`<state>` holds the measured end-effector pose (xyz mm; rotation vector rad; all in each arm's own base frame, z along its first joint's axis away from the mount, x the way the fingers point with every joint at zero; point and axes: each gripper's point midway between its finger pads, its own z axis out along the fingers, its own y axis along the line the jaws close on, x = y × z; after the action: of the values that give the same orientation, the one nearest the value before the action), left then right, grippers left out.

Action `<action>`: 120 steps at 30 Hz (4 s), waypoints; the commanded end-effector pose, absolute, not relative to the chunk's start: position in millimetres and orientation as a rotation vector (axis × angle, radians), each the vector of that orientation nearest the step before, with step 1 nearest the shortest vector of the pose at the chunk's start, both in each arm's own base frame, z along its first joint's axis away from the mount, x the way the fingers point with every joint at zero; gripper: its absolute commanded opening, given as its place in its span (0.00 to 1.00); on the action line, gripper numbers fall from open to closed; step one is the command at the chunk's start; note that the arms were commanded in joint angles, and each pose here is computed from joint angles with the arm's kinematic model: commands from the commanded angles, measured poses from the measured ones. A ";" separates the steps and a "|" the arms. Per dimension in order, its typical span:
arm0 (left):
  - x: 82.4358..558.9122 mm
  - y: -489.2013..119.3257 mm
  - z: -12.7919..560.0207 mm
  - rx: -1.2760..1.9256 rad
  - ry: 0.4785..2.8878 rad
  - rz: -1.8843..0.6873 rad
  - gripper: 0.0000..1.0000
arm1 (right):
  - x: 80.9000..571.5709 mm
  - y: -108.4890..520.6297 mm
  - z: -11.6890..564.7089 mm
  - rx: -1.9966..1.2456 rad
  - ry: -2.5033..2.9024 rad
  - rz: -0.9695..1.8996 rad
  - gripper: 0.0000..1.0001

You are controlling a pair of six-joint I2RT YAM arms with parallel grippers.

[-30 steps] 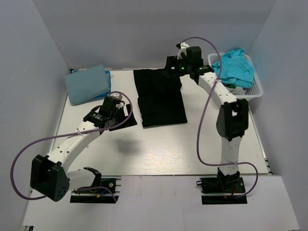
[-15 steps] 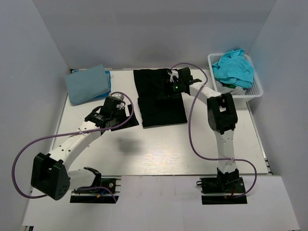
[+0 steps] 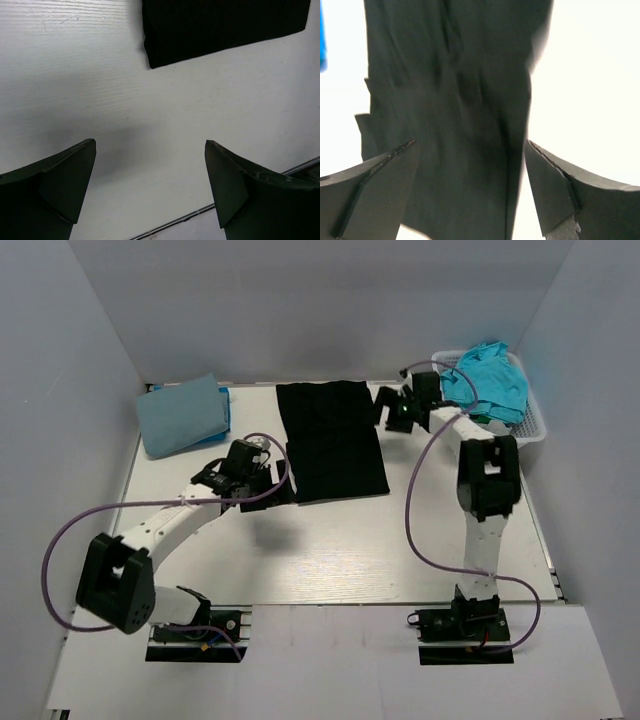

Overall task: Fold and stack the t-shirts
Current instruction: Grab one side of the 2/3 rectangular tshirt with both arms, then fold the long partially folded tshirt into a neat square

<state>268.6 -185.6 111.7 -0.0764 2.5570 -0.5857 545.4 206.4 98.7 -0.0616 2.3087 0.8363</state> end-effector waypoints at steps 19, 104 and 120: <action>325.3 -248.3 44.3 0.126 2.509 -0.688 0.65 | 337.2 163.6 46.9 0.126 2.663 0.783 0.90; 380.4 -196.5 162.1 -0.327 2.445 -0.362 0.00 | 395.7 195.9 169.7 0.122 2.649 1.084 0.00; 427.1 -183.2 122.1 -0.356 2.488 -0.259 1.00 | 453.1 215.7 115.5 0.201 2.657 1.145 0.90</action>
<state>405.9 -191.6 96.8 -0.3637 2.5646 -0.2753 422.1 209.4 90.4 0.2632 2.7806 1.1135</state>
